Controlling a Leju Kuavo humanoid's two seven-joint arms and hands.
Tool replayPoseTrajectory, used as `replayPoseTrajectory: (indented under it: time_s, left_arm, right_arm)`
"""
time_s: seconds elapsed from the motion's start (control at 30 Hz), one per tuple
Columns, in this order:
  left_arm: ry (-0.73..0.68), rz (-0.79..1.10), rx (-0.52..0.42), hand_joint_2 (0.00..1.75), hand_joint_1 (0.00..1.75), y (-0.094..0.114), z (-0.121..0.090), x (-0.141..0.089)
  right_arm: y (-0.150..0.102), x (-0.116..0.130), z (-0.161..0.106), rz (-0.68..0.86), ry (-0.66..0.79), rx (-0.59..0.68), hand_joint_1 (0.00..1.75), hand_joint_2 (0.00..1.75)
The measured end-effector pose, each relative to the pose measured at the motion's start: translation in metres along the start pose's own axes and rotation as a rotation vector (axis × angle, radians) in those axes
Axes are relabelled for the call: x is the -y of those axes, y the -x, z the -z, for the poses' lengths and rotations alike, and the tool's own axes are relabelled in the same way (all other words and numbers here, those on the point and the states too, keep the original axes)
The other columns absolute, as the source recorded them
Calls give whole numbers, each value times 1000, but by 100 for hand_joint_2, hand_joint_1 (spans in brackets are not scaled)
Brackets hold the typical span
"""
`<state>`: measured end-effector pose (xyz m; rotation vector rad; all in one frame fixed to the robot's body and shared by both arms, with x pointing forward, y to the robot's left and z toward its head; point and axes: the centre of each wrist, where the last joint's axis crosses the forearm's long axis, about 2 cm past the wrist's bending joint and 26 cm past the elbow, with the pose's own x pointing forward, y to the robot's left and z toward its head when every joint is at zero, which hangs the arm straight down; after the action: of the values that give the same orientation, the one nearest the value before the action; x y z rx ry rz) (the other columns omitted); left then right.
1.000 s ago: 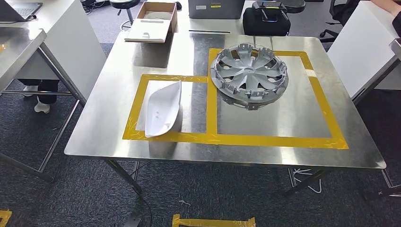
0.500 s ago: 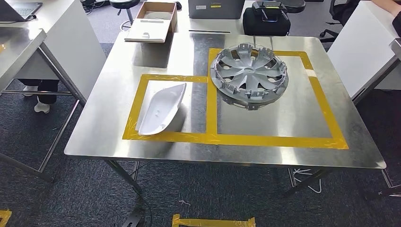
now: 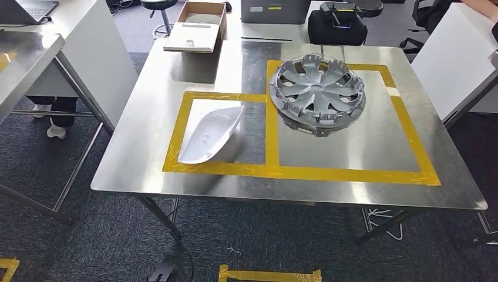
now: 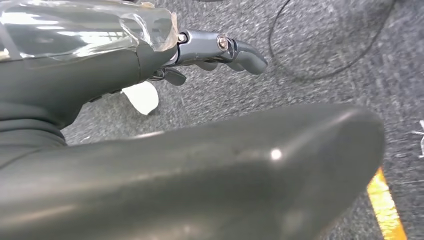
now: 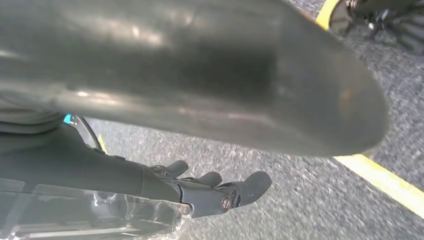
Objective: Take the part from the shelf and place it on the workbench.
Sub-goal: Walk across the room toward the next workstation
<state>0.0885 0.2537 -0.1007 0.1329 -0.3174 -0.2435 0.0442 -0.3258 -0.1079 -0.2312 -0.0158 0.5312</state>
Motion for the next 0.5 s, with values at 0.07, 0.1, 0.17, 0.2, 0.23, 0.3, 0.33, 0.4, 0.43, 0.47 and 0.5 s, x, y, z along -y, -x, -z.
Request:
replayPoseTrajectory:
  time_s: [0.07, 0.1, 0.17, 0.2, 0.23, 0.3, 0.33, 0.4, 0.43, 0.47, 0.5]
  left_arm:
    - [2, 2, 9, 0, 0, 2, -1, 3]
    - [4, 2, 12, 0, 0, 2, -1, 4]
    - [4, 1, 16, 0, 0, 2, -1, 5]
    - [3, -1, 17, 0, 0, 1, -1, 6]
    - [3, -3, 18, 0, 0, 1, -1, 6]
    - [2, -1, 17, 0, 0, 2, -1, 6]
    - [3, 0, 15, 0, 0, 2, -1, 6]
    - [9, 6, 8, 0, 0, 2, -1, 5]
    - [13, 10, 3, 0, 0, 1, -1, 4]
    - [17, 15, 1, 0, 0, 0, -1, 4]
    - [19, 19, -1, 0, 0, -1, -1, 3]
  right_arm:
    - [2, 0, 0, 1, -1, -5, 0, 0]
    - [3, 0, 0, 2, -1, -5, 0, 0]
    - [2, 2, 0, 5, -1, -2, 0, 0]
    - [1, 3, 0, 7, -1, 1, 0, 0]
    - [1, 3, 1, 9, -2, 3, 0, 0]
    - [1, 3, 0, 11, -4, 6, 0, 0]
    - [0, 3, 0, 11, -5, 8, 0, 0]
    - [0, 2, 0, 12, -7, 9, 0, 0]
    - [0, 2, 0, 12, -6, 9, 0, 0]
    - [0, 2, 0, 12, -7, 8, 0, 0]
    - [0, 2, 0, 12, -7, 8, 0, 0]
